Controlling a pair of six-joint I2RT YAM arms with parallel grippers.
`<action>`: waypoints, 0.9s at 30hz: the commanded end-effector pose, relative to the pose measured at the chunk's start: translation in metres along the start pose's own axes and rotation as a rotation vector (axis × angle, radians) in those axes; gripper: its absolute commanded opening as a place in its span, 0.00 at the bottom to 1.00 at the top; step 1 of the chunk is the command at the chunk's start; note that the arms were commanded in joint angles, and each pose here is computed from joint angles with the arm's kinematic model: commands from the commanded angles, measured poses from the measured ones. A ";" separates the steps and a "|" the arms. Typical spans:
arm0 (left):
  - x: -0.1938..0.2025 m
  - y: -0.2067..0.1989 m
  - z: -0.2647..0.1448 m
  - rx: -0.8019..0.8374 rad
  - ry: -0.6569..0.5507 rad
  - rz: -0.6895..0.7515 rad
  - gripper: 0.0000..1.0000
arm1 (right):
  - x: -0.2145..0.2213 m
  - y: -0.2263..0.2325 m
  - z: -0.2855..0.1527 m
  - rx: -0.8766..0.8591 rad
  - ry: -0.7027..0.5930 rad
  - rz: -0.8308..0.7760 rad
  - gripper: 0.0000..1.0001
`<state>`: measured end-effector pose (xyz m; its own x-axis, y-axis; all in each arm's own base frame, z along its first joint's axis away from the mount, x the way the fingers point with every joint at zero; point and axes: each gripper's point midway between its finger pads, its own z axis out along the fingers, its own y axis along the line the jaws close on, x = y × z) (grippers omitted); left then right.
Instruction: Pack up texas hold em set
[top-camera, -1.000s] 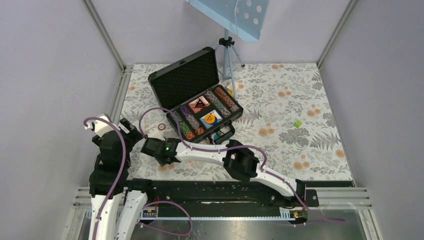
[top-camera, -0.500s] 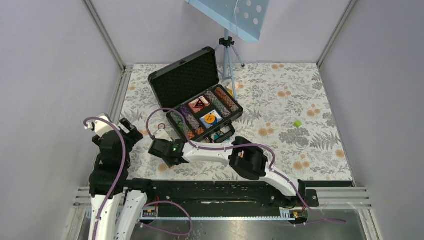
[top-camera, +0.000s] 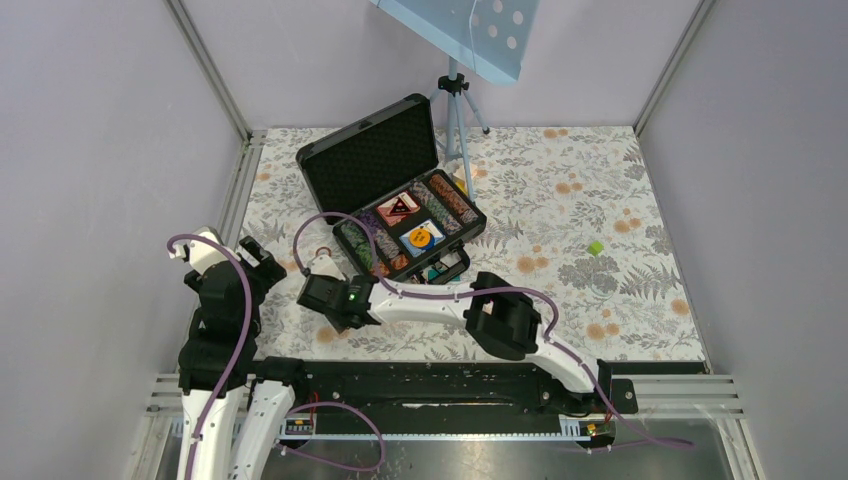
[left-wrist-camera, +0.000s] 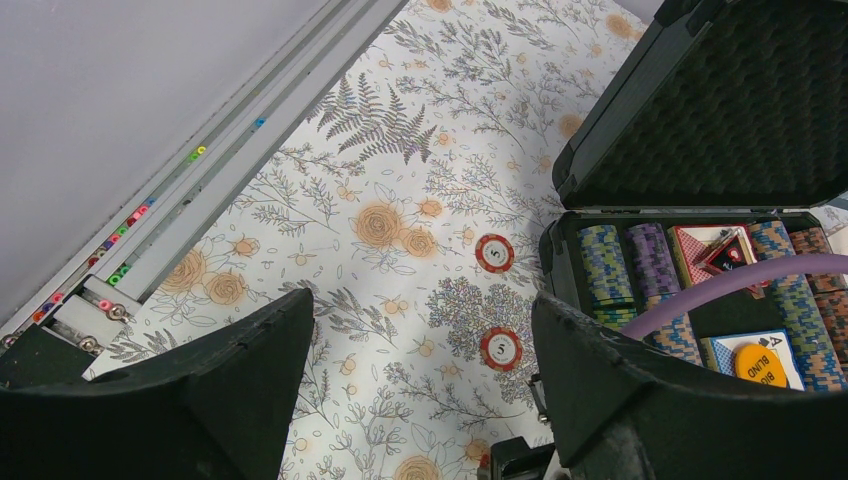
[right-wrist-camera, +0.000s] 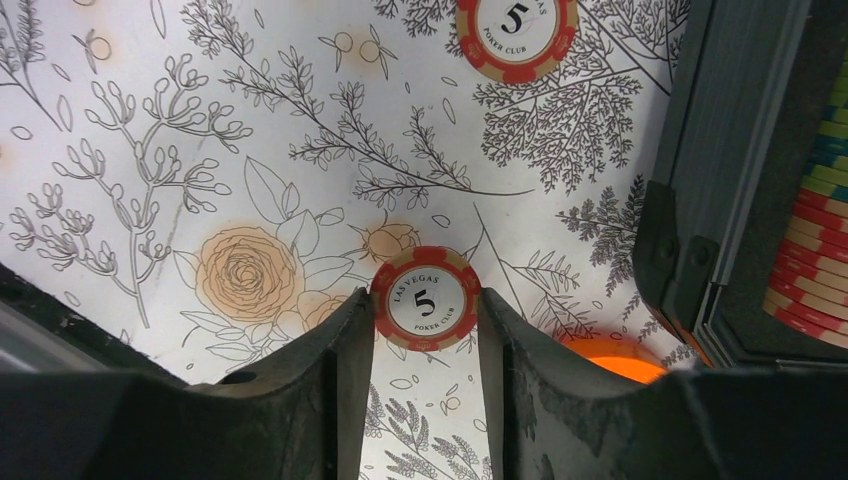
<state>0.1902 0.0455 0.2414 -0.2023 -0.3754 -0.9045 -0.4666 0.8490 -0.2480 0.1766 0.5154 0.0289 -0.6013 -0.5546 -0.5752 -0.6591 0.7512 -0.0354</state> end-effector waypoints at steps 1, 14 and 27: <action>-0.012 -0.001 -0.001 0.002 -0.052 -0.013 0.79 | -0.040 -0.006 -0.039 -0.017 -0.101 0.049 0.43; -0.012 0.000 -0.001 -0.003 -0.052 -0.014 0.79 | -0.017 -0.065 -0.078 0.061 -0.136 0.134 0.43; -0.011 -0.001 0.000 0.001 -0.048 -0.013 0.79 | 0.080 -0.179 -0.102 0.221 -0.075 0.287 0.44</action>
<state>0.1902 0.0455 0.2414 -0.2023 -0.3750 -0.9047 -0.4666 0.8491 -0.2477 0.1919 0.3246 0.0667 -0.7026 -0.3798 -0.6017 -0.4363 0.8980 -0.0573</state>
